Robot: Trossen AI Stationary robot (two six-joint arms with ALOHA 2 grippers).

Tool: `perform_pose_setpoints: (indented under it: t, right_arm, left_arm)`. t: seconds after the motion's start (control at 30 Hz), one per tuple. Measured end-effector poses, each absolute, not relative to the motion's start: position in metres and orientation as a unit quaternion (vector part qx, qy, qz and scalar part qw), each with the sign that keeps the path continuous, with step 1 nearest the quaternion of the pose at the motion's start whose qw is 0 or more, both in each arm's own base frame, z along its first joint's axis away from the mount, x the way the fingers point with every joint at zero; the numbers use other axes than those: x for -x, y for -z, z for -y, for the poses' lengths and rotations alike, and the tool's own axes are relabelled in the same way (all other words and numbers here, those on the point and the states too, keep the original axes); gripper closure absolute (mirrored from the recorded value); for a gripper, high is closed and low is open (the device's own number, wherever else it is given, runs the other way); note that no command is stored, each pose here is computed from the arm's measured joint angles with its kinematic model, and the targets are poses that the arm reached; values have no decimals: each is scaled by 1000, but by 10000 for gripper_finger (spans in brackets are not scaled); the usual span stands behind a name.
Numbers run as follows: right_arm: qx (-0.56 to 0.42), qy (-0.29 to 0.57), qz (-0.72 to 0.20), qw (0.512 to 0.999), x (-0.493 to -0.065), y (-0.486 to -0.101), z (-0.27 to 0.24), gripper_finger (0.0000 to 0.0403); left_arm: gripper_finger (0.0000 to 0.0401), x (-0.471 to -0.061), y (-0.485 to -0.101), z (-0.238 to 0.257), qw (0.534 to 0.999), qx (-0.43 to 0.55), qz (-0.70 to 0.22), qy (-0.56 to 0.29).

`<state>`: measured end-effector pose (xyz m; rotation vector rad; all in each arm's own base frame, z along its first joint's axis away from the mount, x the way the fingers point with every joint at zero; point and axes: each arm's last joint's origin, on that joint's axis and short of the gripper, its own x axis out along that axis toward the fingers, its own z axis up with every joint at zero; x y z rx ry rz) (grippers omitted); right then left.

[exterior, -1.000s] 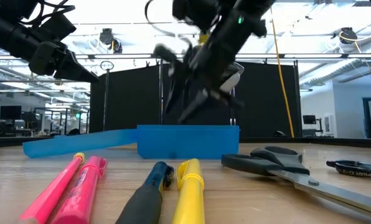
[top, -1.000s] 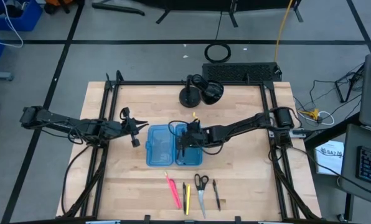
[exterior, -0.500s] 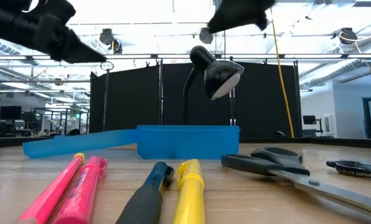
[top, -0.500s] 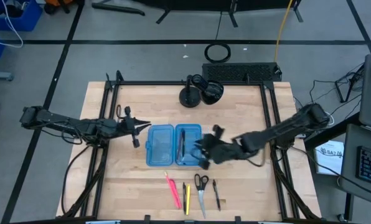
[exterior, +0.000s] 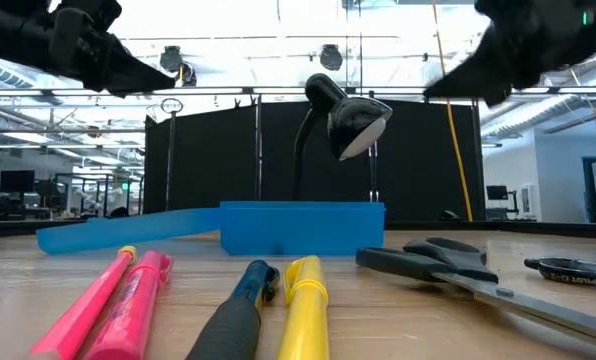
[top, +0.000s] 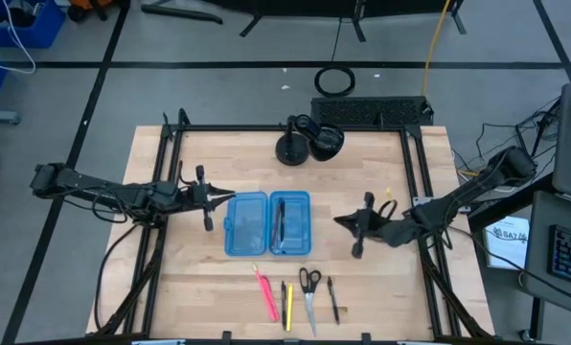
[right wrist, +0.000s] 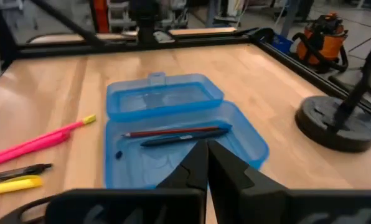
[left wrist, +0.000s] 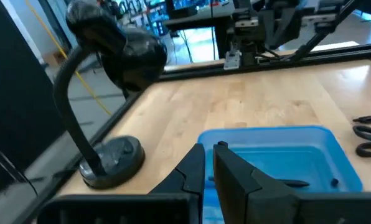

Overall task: Pick & place school supplies into a supply box
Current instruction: Put the pink pencil into the blue supply box

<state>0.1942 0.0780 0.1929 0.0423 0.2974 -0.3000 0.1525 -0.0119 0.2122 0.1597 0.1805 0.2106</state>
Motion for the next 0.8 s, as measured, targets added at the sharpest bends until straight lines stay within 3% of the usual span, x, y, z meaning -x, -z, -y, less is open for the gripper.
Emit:
perform_pose_setpoints:
  t: [0.17, 0.37, 0.63, 0.8]
  right_arm:
    - [-44, 167, -116, 978, -175, -165, -59, 402]
    - [2, 144, -135, 980, -163, -142, -42, 403]
    - [11, 74, -73, 995, -162, -162, -14, 403]
    - [20, 79, -21, 996, -150, -181, -6, 403]
  left_arm:
    - [364, -152, -211, 12, 989, -39, -89, -108]
    - [364, -152, -212, 12, 989, -46, -89, -107]
    - [364, -154, -219, 12, 988, -99, -58, -102]
    - [382, -148, -231, 15, 988, -125, -6, -88]
